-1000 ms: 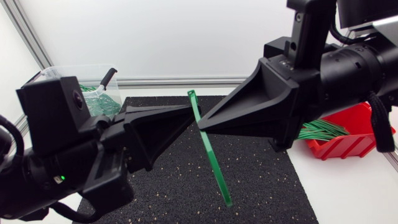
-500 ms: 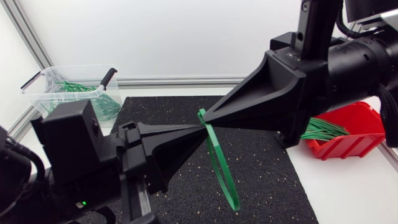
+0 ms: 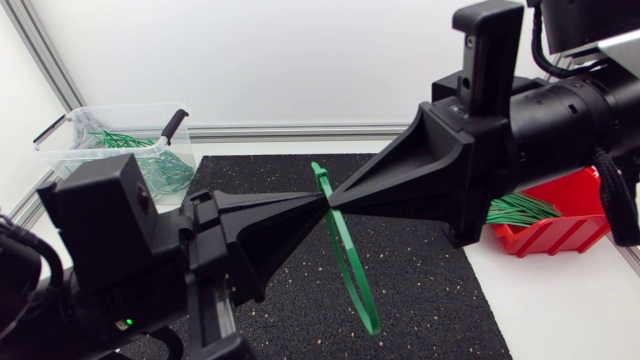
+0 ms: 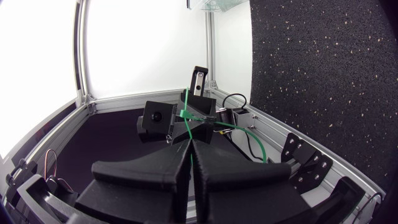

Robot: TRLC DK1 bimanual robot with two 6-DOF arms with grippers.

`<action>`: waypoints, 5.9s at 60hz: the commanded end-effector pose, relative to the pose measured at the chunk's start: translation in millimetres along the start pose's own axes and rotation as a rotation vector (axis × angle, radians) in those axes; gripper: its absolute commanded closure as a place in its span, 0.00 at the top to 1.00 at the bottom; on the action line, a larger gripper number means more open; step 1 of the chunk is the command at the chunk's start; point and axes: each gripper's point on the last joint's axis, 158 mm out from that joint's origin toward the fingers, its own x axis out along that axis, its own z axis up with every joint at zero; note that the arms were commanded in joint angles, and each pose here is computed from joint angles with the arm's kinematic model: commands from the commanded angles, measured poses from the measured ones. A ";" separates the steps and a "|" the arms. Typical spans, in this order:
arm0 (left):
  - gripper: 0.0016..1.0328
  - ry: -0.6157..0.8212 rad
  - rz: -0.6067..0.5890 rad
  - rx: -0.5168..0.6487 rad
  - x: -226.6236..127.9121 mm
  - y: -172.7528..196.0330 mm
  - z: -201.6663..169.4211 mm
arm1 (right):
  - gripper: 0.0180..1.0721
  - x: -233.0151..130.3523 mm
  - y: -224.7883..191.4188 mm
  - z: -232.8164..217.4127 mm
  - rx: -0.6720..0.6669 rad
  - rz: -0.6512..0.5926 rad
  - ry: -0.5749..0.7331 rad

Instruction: Take a green cable tie from the red box, thread the tail through the head to close it, then place it in the transparent bin on the left.

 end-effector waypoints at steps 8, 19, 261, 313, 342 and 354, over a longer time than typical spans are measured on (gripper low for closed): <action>0.04 -0.046 -0.035 0.028 -3.0 -11.8 17.1 | 0.06 3.8 -4.8 11.6 0.058 -0.013 -0.018; 0.04 -0.036 -0.067 -0.017 -8.6 -24.9 26.1 | 0.06 7.4 19.1 13.1 0.041 0.015 -0.043; 0.04 0.060 -0.056 -0.032 -28.3 -9.3 -8.3 | 0.06 39.5 -44.1 67.3 -0.038 -0.097 -0.174; 0.04 0.113 0.967 0.280 -142.8 292.3 71.9 | 0.96 -75.4 -188.2 194.0 -0.706 -1.006 -0.669; 0.04 0.052 1.404 0.253 -229.0 448.3 180.8 | 0.96 -106.6 -168.6 171.3 -0.755 -1.004 -0.748; 0.04 0.306 1.493 0.035 -236.5 511.9 129.4 | 0.96 -108.6 -175.7 157.5 -0.752 -1.008 -0.735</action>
